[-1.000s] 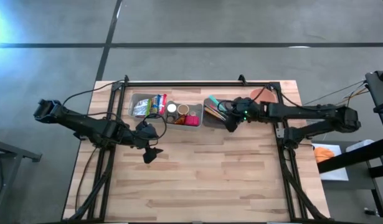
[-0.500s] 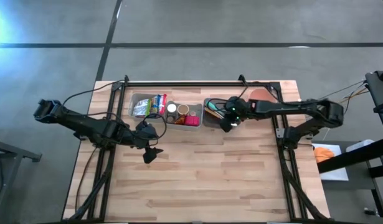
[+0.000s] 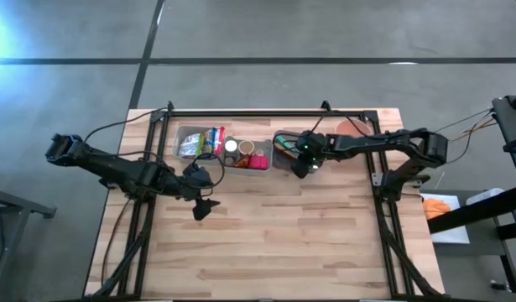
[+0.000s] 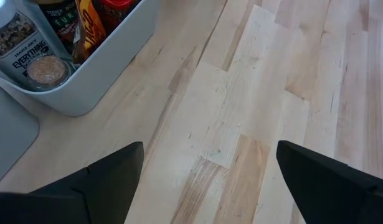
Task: Pick & Place Food Item
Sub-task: Put the blue spoon into the black bin
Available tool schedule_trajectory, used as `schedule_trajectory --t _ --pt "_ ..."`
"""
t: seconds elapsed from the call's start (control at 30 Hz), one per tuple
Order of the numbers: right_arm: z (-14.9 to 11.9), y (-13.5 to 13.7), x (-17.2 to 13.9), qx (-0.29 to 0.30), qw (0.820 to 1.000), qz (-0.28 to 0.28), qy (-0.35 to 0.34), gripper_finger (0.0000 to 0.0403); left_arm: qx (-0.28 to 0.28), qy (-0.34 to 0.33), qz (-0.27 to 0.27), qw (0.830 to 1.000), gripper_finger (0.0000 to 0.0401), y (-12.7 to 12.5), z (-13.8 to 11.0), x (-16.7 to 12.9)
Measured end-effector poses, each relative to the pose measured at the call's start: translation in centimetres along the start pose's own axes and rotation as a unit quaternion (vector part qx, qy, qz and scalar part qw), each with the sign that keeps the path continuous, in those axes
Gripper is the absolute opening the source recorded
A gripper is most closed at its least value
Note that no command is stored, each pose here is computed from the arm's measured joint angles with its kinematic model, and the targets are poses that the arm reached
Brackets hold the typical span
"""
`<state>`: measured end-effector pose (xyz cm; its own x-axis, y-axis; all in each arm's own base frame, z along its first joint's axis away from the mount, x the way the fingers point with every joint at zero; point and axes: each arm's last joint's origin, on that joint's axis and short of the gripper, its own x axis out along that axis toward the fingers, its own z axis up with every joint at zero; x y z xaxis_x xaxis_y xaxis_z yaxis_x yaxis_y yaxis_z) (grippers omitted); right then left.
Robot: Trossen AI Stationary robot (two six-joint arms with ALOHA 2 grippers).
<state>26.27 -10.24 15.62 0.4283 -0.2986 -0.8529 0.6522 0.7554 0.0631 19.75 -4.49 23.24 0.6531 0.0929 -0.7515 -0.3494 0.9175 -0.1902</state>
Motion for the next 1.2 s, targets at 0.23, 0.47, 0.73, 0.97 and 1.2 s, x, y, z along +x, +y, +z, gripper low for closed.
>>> schedule_trajectory --t 0.23,0.47,0.73,0.97,1.2 --pt "0.04 -0.37 0.18 0.002 1.000 -0.003 0.003 0.0016 0.000 0.000 0.000 1.000 0.0370 0.00 0.00 0.00" --pt "-0.07 -0.44 0.50 0.001 1.000 -0.007 0.012 0.0015 0.000 0.000 0.000 1.000 0.0370 0.01 0.00 0.00" --pt "-0.11 -0.40 0.48 0.000 1.000 0.001 0.016 0.0015 0.000 0.000 0.000 1.000 0.0370 0.00 0.00 0.00" --pt "-0.21 -0.33 0.45 -0.008 1.000 0.018 0.024 0.0022 0.000 0.000 0.000 1.000 0.0370 0.00 0.00 0.00" --pt "-0.29 -0.30 0.45 -0.010 0.999 0.024 0.029 0.0104 0.000 0.000 0.000 1.000 0.0370 0.00 0.00 0.00"
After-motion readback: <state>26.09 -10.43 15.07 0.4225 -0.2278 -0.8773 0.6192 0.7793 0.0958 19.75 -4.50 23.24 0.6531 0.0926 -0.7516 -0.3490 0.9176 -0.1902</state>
